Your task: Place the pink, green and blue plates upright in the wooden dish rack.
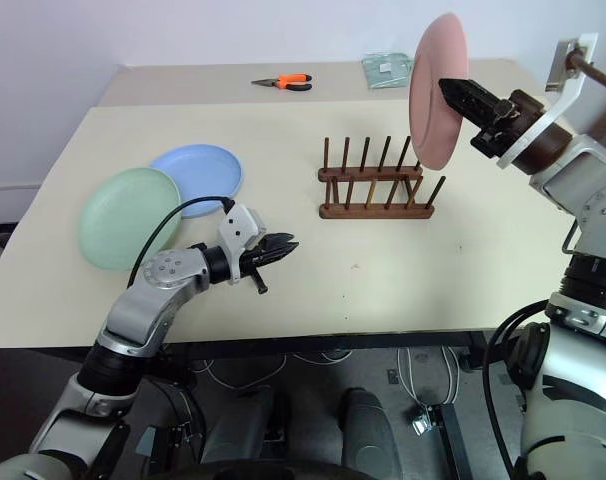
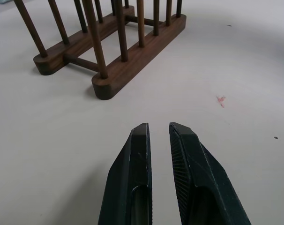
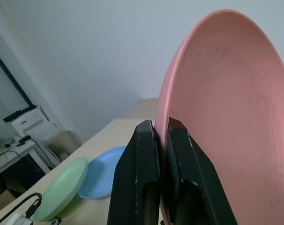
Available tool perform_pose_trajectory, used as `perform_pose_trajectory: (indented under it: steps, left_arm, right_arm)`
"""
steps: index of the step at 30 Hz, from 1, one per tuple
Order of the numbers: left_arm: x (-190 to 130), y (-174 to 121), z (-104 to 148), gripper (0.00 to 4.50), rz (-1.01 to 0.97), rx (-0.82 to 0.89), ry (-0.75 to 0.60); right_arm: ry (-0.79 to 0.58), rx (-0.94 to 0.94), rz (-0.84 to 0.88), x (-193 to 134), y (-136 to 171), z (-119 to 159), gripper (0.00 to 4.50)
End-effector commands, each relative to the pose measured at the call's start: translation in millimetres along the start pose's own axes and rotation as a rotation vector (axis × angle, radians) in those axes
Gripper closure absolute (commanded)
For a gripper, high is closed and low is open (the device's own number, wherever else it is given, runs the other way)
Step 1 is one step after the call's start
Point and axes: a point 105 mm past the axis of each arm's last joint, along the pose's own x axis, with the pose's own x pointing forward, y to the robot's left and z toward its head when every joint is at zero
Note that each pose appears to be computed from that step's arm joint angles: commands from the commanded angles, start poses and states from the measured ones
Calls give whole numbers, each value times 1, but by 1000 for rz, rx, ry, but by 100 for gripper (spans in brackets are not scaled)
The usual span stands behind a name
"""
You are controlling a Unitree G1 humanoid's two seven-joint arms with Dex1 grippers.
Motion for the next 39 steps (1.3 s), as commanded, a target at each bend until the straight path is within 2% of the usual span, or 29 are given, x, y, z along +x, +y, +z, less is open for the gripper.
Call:
perform_pose_trajectory:
  steps: [1, 9, 10, 11, 13, 14, 16, 17, 20, 21, 23, 25, 26, 29, 30, 34, 39]
  left_arm:
    - [-4, -1, 12, 388, 5, 28, -40]
    - [-2, -1, 13, 388, 5, 27, -45]
    - [-2, -1, 13, 388, 7, 26, -45]
    - [-3, -1, 13, 388, 10, 22, -46]
    - [-3, 0, 12, 388, 9, -22, -49]
    - [-4, 0, 12, 362, 12, -32, -48]
    - [-5, 6, 14, 296, 45, -59, -66]
    - [-5, 7, 15, 249, 57, -70, -75]
    - [-14, 45, 29, 100, 288, -119, -147]
    - [-23, 65, 35, 57, 417, -131, -181]
    - [-56, 115, 39, 57, 746, -200, -226]
    - [-104, 156, 29, 57, 1097, -234, -186]
    - [-119, 165, 24, 57, 1190, -244, -163]
    - [-185, 181, 9, 57, 1529, -311, -112]
    - [-196, 180, 6, 57, 1576, -321, -89]
    - [-207, 164, -16, 57, 1597, -432, 18]
    - [-218, 132, -53, 57, 1613, -657, 109]
  right_arm:
    - [-23, 0, -30, 4, -5, 6, 448]
    - [5, 59, -91, 4, -28, -6, 448]
    - [2, 51, -88, 4, -27, -5, 376]
    - [-13, 15, -111, 5, -30, -1, 344]
    - [-51, -79, -178, 7, -37, 8, 249]
    - [-72, -128, -207, 7, -41, 13, 199]
    - [-112, -278, -286, 6, -49, 27, 197]
    - [-124, -330, -312, 6, -51, 32, 197]
    - [-213, -551, -363, 3, -43, 65, 197]
    - [-235, -614, -336, 5, -32, 75, 197]
    - [-235, -742, -217, 14, 0, 81, 197]
    - [-153, -797, -15, 29, 38, 59, 197]
    - [-118, -804, 50, 32, 49, 48, 197]
    - [88, -817, 288, 40, 82, -21, 197]
    - [138, -806, 341, 41, 90, -41, 197]
    - [249, -754, 466, 40, 107, -94, 197]
    - [335, -715, 539, 33, 116, -133, 197]
